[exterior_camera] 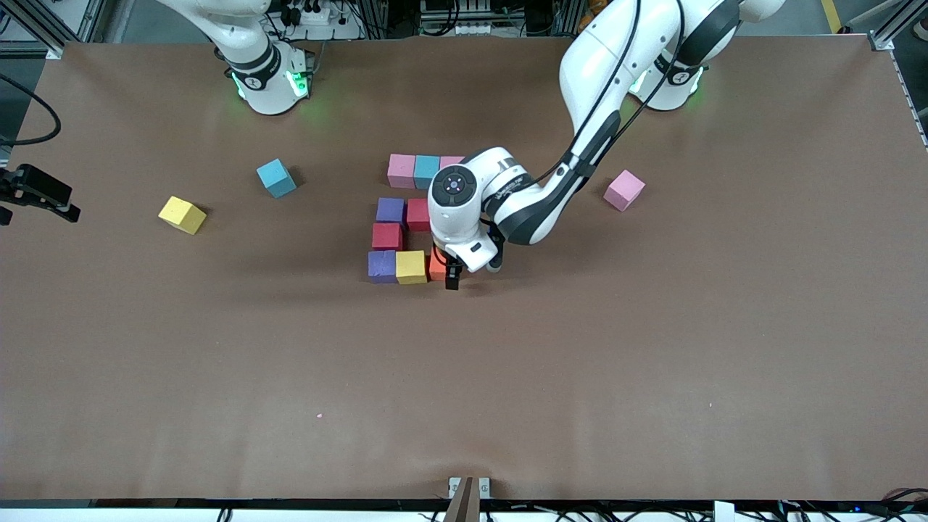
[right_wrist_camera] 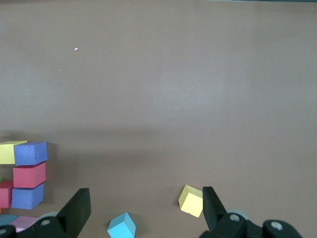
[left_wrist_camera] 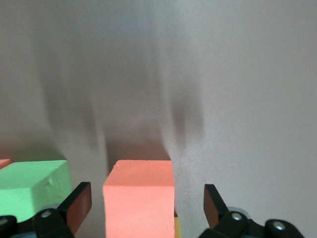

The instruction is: Form number 2 with 11 blocks

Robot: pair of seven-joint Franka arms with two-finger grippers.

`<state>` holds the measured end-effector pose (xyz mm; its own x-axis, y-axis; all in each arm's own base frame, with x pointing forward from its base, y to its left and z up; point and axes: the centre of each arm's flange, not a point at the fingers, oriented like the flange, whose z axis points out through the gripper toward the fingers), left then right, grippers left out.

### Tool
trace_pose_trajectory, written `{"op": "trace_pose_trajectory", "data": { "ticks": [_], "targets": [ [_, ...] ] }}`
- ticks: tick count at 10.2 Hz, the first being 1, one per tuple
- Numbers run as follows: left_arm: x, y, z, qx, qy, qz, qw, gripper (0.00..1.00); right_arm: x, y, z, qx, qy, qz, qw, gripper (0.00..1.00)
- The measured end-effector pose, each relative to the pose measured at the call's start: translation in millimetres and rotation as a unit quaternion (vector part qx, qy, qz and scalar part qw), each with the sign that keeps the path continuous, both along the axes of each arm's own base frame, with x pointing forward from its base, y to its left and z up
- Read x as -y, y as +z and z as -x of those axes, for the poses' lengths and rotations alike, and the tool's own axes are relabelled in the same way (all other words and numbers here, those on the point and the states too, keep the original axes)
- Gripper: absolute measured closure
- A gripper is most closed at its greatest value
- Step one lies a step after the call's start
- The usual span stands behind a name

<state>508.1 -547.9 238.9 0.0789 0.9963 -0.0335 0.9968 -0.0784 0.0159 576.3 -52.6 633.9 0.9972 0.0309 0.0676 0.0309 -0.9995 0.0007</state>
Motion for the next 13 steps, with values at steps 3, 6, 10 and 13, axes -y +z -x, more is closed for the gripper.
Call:
{"op": "trace_pose_trajectory", "data": {
  "ticks": [3,6,10,13],
  "targets": [
    [-11,37,-6,-0.003,-0.003,-0.017,1.000,0.00,0,0,0,0.000,0.000,0.000,1.000,0.00],
    [-87,91,-66,-0.006,0.016,-0.016,1.000,0.00,1,0,0,0.000,-0.001,0.000,1.000,0.00],
    [-193,147,-129,0.010,0.012,-0.005,1.000,0.00,2,0,0,0.000,-0.001,0.000,1.000,0.00],
    [-257,174,-145,-0.009,-0.042,-0.025,0.999,0.00,2,0,0,0.000,-0.002,0.000,1.000,0.00]
  ]
}}
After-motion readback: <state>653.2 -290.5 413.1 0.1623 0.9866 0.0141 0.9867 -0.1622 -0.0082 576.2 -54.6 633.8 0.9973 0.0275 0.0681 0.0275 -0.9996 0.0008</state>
